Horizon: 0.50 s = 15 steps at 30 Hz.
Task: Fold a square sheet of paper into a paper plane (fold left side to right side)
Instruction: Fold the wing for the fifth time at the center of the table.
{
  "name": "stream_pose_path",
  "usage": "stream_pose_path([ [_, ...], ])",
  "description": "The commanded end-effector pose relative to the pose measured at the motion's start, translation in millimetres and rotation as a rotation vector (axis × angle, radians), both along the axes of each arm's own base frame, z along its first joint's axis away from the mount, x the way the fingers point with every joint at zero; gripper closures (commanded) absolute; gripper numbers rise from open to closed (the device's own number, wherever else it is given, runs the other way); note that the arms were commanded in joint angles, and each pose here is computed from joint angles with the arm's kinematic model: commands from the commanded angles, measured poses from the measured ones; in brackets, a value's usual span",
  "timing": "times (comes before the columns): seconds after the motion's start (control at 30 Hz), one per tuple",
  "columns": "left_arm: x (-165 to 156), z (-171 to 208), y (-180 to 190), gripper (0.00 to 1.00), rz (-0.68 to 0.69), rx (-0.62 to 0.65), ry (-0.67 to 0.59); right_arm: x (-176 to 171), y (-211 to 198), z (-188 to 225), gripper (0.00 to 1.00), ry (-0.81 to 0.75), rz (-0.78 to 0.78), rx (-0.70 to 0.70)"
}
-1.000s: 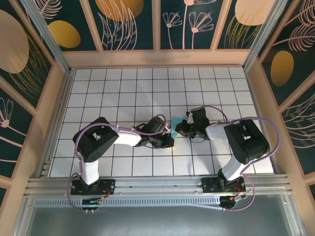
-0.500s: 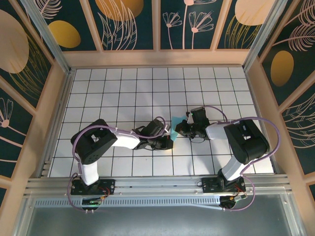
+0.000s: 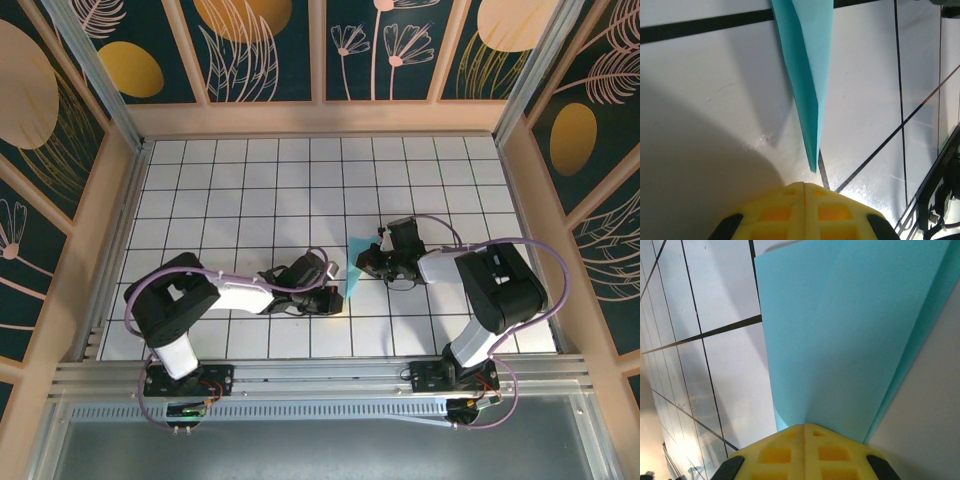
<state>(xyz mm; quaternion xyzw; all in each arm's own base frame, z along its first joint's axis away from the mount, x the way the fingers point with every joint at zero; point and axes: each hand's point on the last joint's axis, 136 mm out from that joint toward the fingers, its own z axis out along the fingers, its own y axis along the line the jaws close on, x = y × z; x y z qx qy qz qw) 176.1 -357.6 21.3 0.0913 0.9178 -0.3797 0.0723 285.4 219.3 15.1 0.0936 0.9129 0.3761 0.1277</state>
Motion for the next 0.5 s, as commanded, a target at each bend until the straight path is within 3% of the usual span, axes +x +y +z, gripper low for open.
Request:
stream_pose_path([
  [0.0,14,21,2,1.00,0.025,-0.027,-0.048,-35,-28,-44,1.00,0.160,-0.015,-0.153],
  [0.17,31,33,-13,1.00,0.015,-0.076,-0.060,-36,-27,-43,1.00,0.158,-0.016,-0.149],
  [0.47,50,18,-43,1.00,-0.036,-0.054,-0.065,-33,-25,-40,1.00,0.154,-0.015,-0.140],
])
